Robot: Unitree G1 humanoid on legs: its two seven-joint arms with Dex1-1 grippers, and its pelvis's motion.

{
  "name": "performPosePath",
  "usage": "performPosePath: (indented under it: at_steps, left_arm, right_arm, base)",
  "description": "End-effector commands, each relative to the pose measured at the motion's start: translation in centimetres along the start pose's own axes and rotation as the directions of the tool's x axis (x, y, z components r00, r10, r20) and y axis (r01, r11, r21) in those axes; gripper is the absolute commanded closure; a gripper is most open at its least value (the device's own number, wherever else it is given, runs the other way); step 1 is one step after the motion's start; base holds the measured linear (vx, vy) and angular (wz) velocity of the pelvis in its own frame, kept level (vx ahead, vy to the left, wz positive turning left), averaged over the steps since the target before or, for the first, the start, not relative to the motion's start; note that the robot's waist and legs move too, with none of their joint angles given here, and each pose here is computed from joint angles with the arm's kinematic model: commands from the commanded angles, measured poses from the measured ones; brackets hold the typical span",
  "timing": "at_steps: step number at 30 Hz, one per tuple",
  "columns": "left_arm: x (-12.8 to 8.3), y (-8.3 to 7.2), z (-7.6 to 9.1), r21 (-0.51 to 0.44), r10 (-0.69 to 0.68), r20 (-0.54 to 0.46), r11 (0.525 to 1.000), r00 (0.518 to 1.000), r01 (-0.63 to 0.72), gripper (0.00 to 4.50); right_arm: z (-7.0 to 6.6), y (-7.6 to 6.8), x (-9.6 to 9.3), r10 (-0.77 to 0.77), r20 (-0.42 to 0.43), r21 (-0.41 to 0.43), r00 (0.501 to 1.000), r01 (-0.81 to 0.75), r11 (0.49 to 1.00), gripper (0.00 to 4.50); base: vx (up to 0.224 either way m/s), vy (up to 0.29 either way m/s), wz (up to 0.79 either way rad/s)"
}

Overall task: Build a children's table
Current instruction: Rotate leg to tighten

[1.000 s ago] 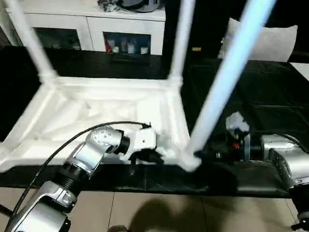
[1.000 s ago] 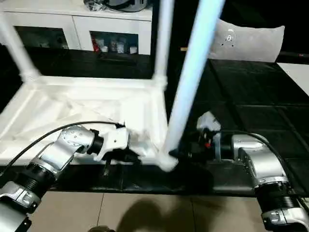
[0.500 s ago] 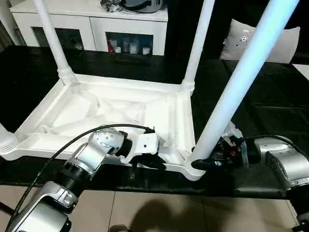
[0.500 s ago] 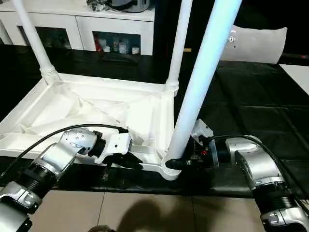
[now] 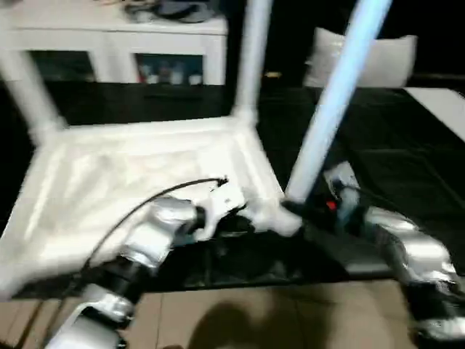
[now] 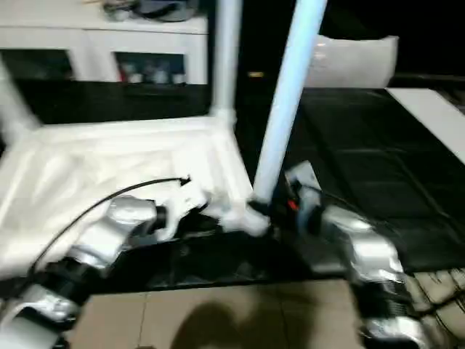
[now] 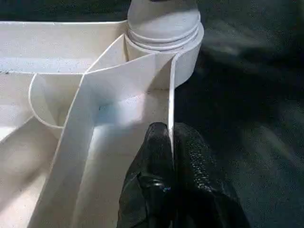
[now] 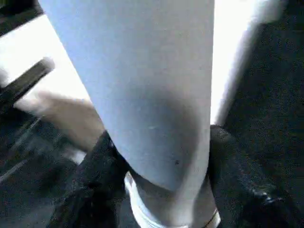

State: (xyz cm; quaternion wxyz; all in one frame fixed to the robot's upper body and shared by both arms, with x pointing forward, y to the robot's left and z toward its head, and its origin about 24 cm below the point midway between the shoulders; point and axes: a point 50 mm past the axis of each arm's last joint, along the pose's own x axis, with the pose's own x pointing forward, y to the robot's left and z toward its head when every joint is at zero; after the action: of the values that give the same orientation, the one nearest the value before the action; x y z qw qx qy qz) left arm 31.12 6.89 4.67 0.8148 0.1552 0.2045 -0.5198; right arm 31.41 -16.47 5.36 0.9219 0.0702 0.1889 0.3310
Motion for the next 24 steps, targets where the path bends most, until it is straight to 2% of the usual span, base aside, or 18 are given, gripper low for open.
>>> performPosePath:
  at_steps: [1,7,8,10,14,15,16,18,19,20,21,24]
  left_arm:
    - [2.0,-1.1,3.2,-0.060,0.067,0.114,0.996,0.991,-0.060,4.50]
    - [3.0,-1.8,3.9,-0.037,0.094,0.090,0.995,0.992,-0.091,4.50]
    - [2.8,-1.8,3.7,-0.024,0.094,0.079,0.995,0.992,-0.092,4.50]
    - [2.7,-1.7,3.7,-0.022,0.097,0.076,0.995,0.992,-0.095,4.50]
    - [2.4,-1.6,3.3,0.013,0.109,0.053,0.994,0.993,-0.110,4.50]
    - [2.4,-1.6,3.3,0.013,0.109,0.053,0.994,0.993,-0.110,4.50]
    - [2.1,-1.4,2.9,0.046,0.098,0.050,0.994,0.994,-0.100,4.50]
    - [1.9,-1.3,2.6,0.062,0.090,0.046,0.994,0.995,-0.093,4.50]
    - [1.2,-0.9,2.0,0.113,0.053,0.035,0.992,0.998,-0.057,4.50]
    - [1.2,-0.9,2.0,0.114,0.052,0.034,0.992,0.998,-0.055,4.50]
    - [0.7,-0.6,1.5,0.152,0.029,0.016,0.988,0.999,-0.031,4.50]
    - [0.0,-0.4,0.7,0.195,-0.024,-0.017,0.980,1.000,0.027,4.50]
  right_arm:
    - [-1.6,0.9,2.2,-0.121,-0.063,0.076,0.991,0.126,0.989,2.41]
    - [-1.6,1.2,3.1,-0.213,-0.043,0.095,0.976,0.216,0.972,2.41]
    - [-1.4,1.4,3.2,-0.192,-0.022,0.094,0.981,0.193,0.977,1.89]
    - [-1.3,1.5,3.2,-0.185,-0.013,0.089,0.983,0.186,0.979,1.76]
    - [-0.2,1.4,2.4,-0.119,0.079,0.071,0.990,0.114,0.991,1.39]
    - [-0.2,1.4,2.4,-0.119,0.079,0.071,0.990,0.114,0.991,1.39]
    - [0.1,0.8,1.5,-0.084,0.079,0.042,0.993,0.081,0.996,1.34]
    - [0.2,0.6,1.1,-0.069,0.077,0.030,0.995,0.066,0.997,1.05]
    - [0.4,-0.2,-0.1,-0.007,0.047,-0.023,0.999,0.008,1.000,0.99]
    - [0.4,-0.2,-0.1,-0.005,0.046,-0.025,0.999,0.007,1.000,0.93]
    - [0.4,-0.6,-0.9,0.031,0.010,-0.062,0.999,-0.030,0.998,0.93]
    - [0.7,-1.0,-2.0,0.097,-0.027,-0.120,0.995,-0.100,0.988,0.60]
  base:
    - [0.000,0.000,0.00]
    - [0.000,0.000,0.00]
    - [0.000,0.000,0.00]
    - [0.000,0.000,0.00]
    - [0.000,0.000,0.00]
    - [0.000,0.000,0.00]
    - [0.000,0.000,0.00]
    - [0.000,0.000,0.00]
    - [0.000,0.000,0.00]
    - [0.000,0.000,0.00]
    - [0.000,0.000,0.00]
    - [0.000,0.000,0.00]
